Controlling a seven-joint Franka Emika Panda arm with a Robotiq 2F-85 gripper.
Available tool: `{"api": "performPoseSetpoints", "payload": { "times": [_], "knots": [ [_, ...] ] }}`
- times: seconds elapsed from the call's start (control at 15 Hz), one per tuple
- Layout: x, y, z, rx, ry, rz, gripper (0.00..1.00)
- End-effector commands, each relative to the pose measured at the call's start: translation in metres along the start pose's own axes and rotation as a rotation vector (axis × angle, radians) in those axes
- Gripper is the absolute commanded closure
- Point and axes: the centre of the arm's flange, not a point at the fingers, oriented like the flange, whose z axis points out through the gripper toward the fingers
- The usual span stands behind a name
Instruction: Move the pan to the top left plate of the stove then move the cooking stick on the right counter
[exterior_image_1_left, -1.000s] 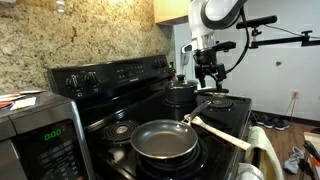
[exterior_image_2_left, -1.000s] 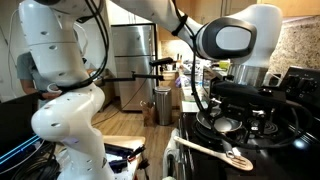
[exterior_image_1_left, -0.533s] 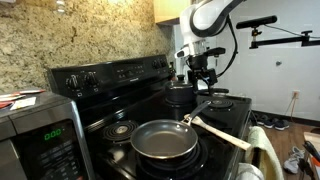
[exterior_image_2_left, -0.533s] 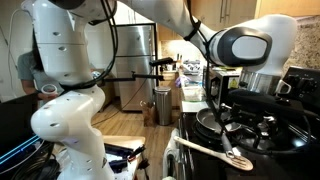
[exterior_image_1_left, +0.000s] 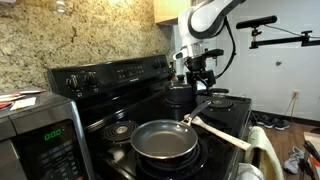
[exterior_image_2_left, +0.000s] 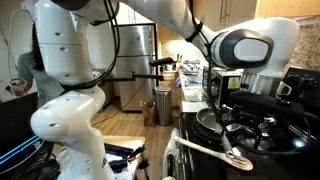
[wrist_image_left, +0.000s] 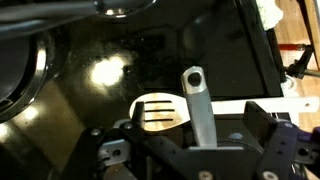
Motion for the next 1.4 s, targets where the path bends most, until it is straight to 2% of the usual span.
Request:
{"api": "performPoseSetpoints", "payload": {
  "times": [0.0, 0.2, 0.6, 1.0, 1.33],
  "knots": [
    [0.01, -0.007, 0.017, -0.005, 0.078, -0.03, 0.0],
    [0.013, -0.015, 0.027, 0.02, 0.113, -0.046, 0.0],
    [0.001, -0.034, 0.031, 0.103, 0.064, -0.062, 0.0],
    [0.003, -0.028, 0.051, -0.001, 0.138, -0.119, 0.0],
    [0.002, -0.032, 0.064, 0.001, 0.178, -0.116, 0.02]
  ]
}}
